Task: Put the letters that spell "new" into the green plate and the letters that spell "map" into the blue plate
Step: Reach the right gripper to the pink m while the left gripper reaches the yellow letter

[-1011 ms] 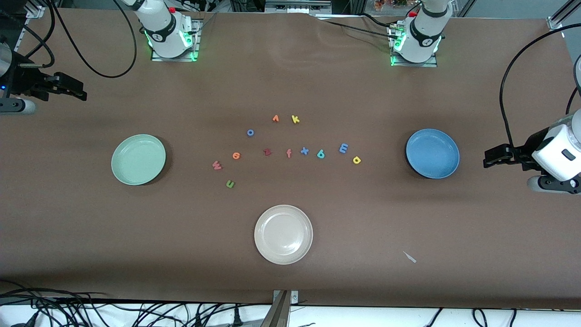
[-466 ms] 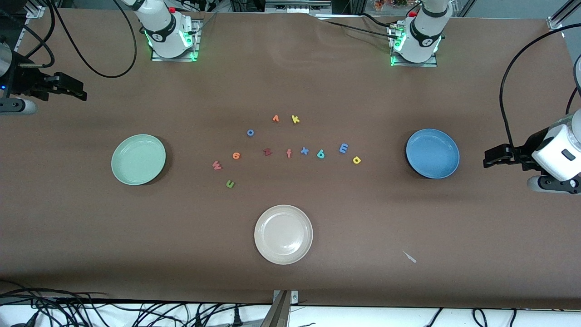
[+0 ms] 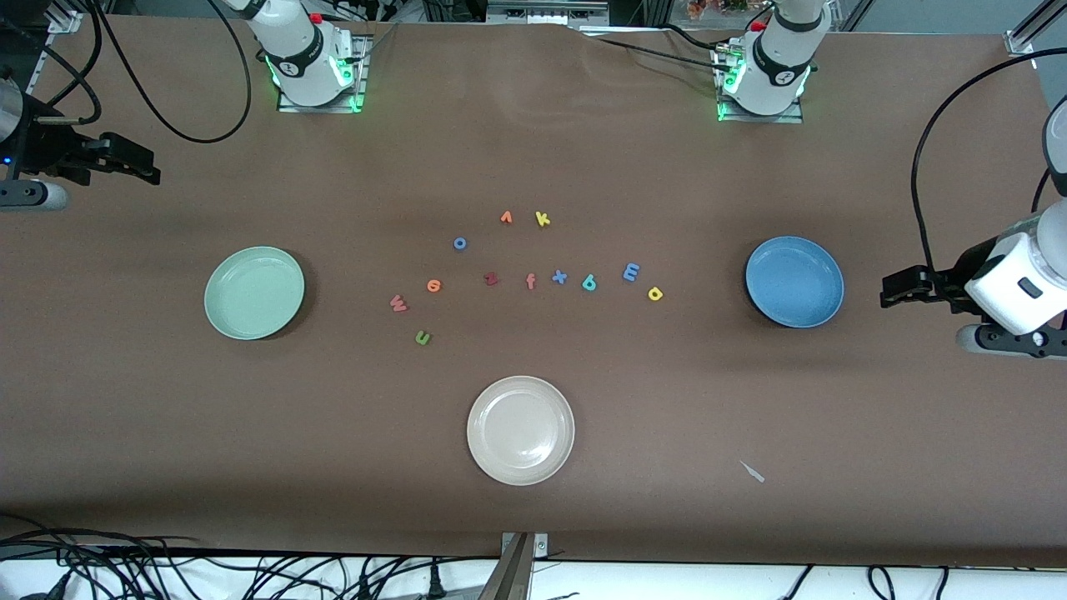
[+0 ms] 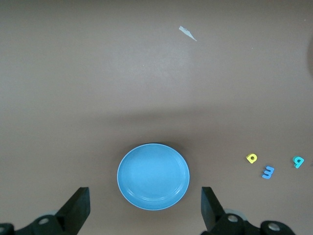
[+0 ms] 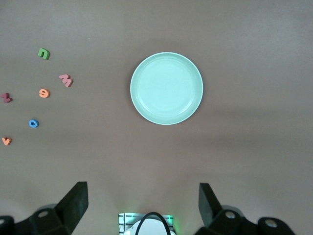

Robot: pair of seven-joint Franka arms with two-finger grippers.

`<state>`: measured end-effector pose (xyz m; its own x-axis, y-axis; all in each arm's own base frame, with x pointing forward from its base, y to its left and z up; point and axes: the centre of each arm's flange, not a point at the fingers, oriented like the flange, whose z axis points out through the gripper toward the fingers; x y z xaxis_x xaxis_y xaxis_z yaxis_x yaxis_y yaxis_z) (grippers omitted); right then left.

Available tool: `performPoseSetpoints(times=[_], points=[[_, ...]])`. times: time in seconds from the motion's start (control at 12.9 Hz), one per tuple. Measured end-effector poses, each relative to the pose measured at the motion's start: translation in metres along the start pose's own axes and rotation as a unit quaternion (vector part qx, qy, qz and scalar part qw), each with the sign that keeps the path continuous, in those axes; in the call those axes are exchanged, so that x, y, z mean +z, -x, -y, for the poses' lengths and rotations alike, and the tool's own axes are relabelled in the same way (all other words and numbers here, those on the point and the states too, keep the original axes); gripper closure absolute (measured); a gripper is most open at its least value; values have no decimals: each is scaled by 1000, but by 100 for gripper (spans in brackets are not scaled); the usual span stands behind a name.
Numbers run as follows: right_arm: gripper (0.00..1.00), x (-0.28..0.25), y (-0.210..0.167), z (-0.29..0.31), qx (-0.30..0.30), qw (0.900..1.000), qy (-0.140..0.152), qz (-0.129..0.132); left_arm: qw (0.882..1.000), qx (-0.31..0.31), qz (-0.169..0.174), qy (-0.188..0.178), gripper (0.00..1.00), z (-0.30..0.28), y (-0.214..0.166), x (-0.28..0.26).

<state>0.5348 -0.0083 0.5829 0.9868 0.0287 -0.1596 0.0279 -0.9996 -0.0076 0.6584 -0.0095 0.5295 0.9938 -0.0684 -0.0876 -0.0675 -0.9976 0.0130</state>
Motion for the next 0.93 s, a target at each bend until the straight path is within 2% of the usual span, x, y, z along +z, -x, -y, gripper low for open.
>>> performPoseSetpoints(times=[0.23, 0.47, 0.54, 0.7, 0.93], points=[[0, 13, -9, 14, -13, 1000, 0, 11, 1000, -20, 21, 3, 0, -26, -6, 24], [0, 32, -25, 47, -41, 999, 0, 19, 996, -72, 55, 2, 0, -70, -9, 60], [0, 41, -31, 57, -48, 999, -7, 22, 993, -90, 70, 13, 0, -84, -9, 73], [0, 69, -50, 78, -61, 998, -17, 20, 984, -141, 96, 49, 0, -100, -12, 96], [0, 117, -67, 115, -84, 996, -14, 5, 967, -231, 84, 63, 0, -122, -21, 132]])
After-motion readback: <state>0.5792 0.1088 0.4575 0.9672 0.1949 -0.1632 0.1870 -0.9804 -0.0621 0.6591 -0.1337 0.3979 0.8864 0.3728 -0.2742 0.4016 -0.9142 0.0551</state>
